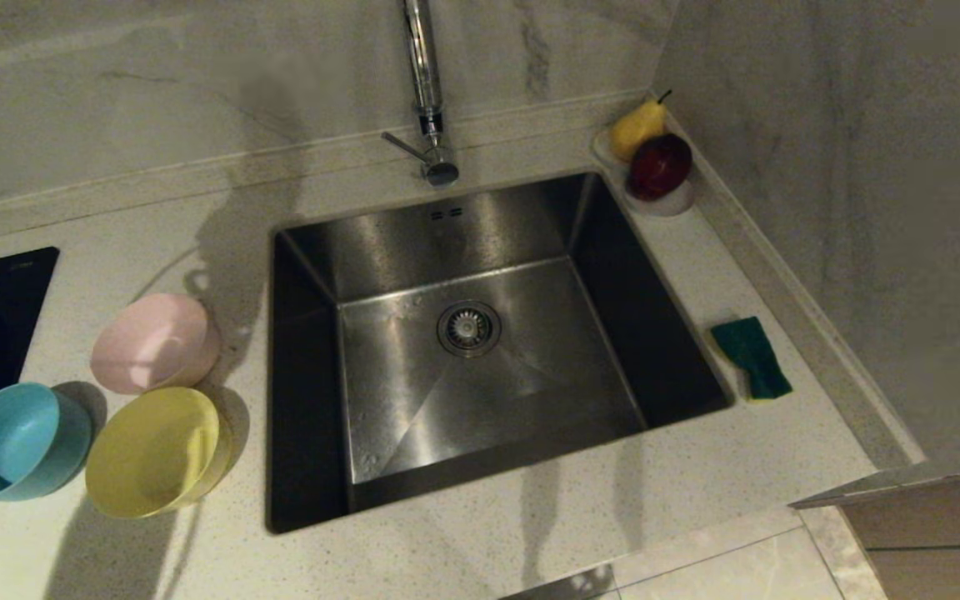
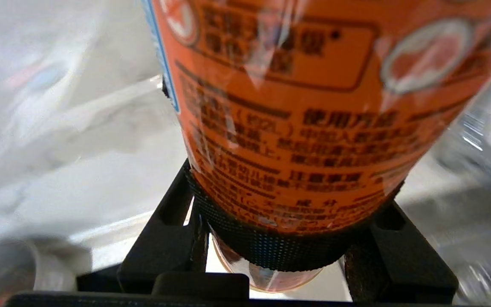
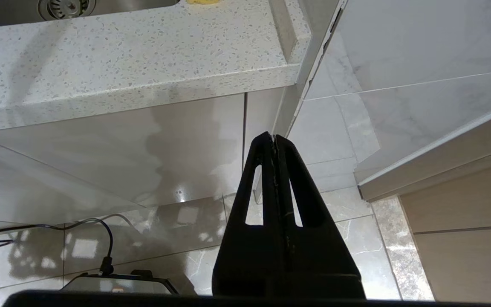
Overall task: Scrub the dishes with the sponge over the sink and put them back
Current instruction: Squeeze it onto the sponge
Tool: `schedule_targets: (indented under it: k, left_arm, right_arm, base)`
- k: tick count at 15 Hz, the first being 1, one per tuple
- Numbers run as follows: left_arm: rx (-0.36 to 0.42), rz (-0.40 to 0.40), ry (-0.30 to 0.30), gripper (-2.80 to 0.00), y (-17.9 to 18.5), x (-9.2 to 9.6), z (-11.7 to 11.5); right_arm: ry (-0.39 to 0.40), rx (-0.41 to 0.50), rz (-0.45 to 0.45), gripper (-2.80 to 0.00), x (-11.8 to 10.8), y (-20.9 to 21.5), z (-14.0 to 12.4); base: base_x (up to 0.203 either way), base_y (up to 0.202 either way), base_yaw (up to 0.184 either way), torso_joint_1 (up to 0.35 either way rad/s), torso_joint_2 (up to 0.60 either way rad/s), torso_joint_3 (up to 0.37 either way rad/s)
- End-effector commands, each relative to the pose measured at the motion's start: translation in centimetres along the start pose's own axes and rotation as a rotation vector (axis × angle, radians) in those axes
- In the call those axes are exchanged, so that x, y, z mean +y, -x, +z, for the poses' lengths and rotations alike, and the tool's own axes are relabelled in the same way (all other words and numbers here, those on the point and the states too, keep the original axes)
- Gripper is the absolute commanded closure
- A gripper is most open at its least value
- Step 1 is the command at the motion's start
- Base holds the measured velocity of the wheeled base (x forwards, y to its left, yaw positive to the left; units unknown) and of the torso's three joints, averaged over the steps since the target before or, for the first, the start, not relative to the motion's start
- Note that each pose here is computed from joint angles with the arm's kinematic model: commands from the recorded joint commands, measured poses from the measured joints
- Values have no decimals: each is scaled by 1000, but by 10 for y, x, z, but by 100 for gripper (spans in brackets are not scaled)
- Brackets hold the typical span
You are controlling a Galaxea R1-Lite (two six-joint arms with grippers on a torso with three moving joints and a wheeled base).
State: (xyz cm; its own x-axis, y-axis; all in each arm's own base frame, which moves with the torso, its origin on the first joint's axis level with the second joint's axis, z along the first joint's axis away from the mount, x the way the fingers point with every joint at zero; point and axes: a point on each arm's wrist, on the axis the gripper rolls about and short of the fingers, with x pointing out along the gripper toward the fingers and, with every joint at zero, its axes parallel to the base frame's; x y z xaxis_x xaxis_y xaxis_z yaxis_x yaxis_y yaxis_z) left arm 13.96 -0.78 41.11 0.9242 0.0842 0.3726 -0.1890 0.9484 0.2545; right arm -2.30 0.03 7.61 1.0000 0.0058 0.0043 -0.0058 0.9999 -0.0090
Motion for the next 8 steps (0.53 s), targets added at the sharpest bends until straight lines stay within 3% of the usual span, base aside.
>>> schedule_targets:
  k: [1,5,8]
  left_arm:
    - [-43,-72,2,0,31,0,10]
    - [-15,-163,-76,0,31,-11,8]
    - [-2,-247,-109,0,15,-37,6]
  right_arm:
    - [0,0,0,0,0,0,0]
    - [0,0,0,0,0,0,0]
    - [0,0,0,0,0,0,0]
  base:
    - [0,0,0,0,0,0]
    - [0,0,0,0,0,0]
    - [0,0,0,0,0,0]
